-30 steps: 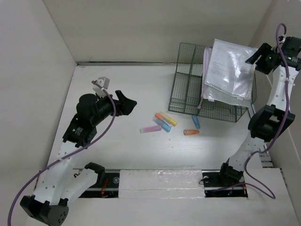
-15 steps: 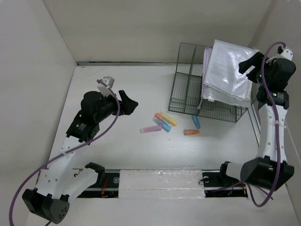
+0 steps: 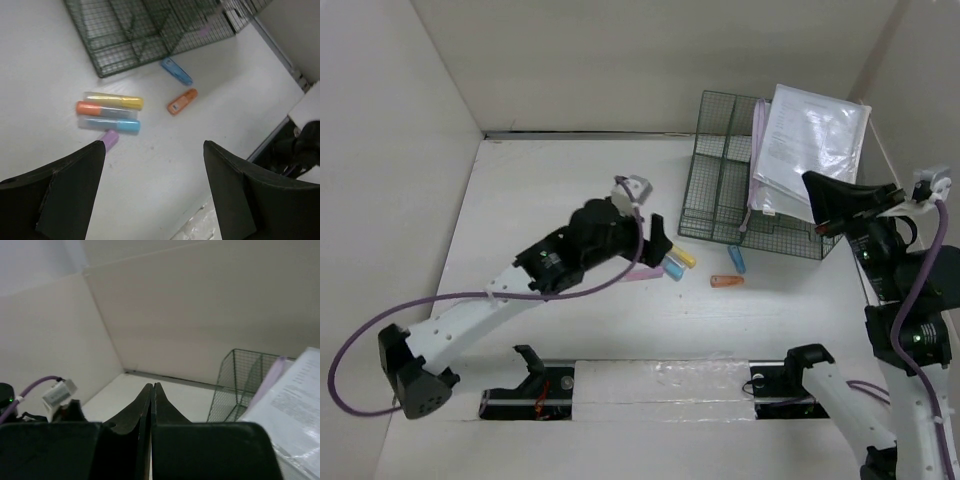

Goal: Organize the desk

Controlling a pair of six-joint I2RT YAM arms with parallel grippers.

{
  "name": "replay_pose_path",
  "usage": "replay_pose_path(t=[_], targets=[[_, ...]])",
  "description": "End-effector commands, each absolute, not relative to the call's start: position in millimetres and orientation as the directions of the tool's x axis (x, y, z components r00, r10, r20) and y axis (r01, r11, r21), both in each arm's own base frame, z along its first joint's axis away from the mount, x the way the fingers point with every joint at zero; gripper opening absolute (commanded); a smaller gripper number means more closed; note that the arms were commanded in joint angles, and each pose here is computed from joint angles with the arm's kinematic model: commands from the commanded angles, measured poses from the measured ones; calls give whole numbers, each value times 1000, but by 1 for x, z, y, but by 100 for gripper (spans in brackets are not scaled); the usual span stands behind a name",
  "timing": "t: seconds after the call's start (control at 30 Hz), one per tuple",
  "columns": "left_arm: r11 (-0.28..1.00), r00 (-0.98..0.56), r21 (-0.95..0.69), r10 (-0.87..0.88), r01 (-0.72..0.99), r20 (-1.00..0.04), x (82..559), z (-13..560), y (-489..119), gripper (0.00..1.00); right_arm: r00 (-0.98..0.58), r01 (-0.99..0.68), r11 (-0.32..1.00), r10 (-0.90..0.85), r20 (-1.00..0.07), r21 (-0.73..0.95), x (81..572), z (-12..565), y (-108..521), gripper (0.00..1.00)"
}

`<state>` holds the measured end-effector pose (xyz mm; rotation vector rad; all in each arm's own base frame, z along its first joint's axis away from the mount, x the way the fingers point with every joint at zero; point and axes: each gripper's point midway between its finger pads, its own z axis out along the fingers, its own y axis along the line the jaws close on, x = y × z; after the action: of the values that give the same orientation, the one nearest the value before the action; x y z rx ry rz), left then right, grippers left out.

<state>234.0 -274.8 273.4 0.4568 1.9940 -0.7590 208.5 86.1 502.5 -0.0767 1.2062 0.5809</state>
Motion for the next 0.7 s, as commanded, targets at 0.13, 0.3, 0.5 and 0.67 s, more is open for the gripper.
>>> replay_pose_path(t=[0.13, 0.3, 0.5, 0.67], targets=[[704, -452, -203, 185, 680, -872, 186, 221, -332, 69, 87, -668, 725, 300, -950, 168, 205, 456, 142, 0], [657, -390, -129, 268, 743, -881, 154, 178, -403, 65, 56, -742, 660, 238, -970, 119, 205, 426, 160, 0], [636, -361, -104, 290, 764, -886, 171, 142, -462, 66, 50, -788, 606, 238, -970, 108, 198, 418, 172, 0], [640, -361, -115, 269, 759, -893, 219, 124, -471, 68, 41, -772, 624, 241, -970, 122, 204, 415, 172, 27]])
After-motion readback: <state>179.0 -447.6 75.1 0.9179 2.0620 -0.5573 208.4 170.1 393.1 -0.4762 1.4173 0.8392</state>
